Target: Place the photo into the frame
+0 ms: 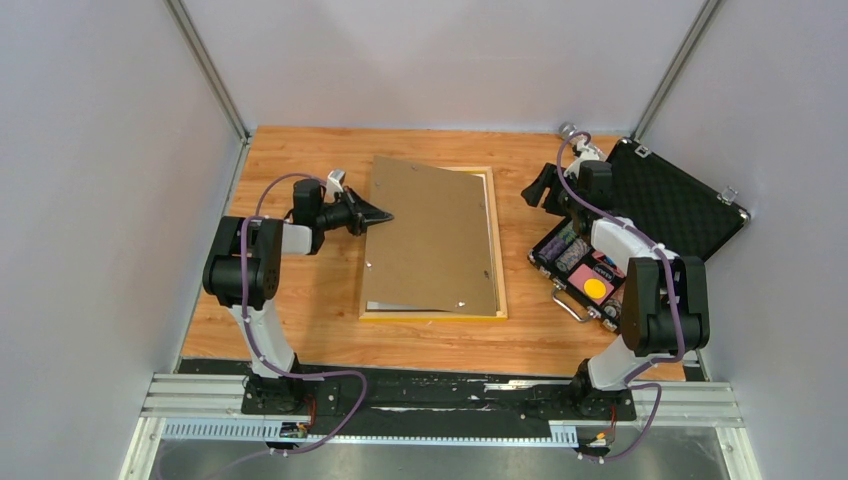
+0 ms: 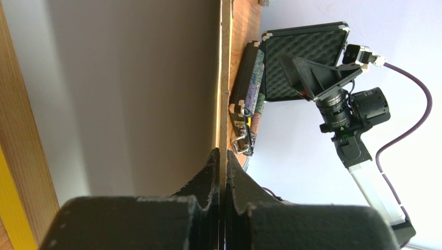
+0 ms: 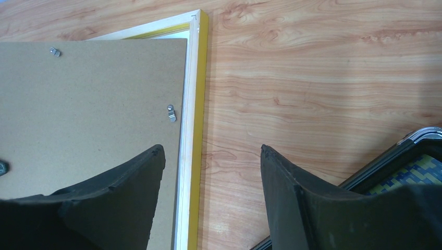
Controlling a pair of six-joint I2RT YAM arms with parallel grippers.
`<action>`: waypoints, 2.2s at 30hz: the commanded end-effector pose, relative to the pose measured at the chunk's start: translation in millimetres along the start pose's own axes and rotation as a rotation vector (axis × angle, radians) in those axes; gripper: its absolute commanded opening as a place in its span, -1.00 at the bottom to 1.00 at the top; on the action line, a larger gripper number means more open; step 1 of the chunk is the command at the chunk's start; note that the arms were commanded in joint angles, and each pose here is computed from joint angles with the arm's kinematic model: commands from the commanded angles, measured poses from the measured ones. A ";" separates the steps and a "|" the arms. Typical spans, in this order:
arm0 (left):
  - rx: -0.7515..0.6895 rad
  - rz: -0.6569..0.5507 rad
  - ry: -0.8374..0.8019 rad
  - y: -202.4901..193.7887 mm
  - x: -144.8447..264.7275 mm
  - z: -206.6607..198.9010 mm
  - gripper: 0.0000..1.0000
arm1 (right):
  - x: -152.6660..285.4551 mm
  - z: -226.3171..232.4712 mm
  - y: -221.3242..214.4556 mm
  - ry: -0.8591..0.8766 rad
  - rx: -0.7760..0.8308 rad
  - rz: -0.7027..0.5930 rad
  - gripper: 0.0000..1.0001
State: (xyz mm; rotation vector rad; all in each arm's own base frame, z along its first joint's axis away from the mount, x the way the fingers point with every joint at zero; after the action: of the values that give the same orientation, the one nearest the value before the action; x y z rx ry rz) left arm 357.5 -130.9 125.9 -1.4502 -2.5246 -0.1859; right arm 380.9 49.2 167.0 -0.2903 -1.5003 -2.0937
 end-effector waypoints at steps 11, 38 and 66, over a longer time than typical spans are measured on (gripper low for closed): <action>-0.122 -0.011 -0.151 5.8 2.1 -38.5 -1.00 | -2.2 0.3 7.1 0.015 0.012 -0.045 0.33; -0.088 0.039 -0.125 12.4 -12.4 -25.0 -1.00 | -2.1 -0.9 7.1 0.012 0.010 -0.046 0.33; -0.065 0.047 -0.095 11.2 -17.0 -17.4 -1.00 | -3.0 -2.1 6.3 0.011 0.007 -0.043 0.34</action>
State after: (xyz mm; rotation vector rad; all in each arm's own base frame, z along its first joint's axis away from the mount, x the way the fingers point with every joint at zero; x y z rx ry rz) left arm 372.2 -138.3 122.3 -1.5018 -2.5379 -0.1709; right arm 381.7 48.2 167.7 -0.2855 -1.5046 -2.0989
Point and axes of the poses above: each gripper's point midway between its finger pads, its own x axis back along the fingers, its own z axis along the line the jaws close on, y = z × x, the point moved 8 cm from there along x, back along the fingers, and after that the axes turned 7 degrees about x, right-handed, at the moved point
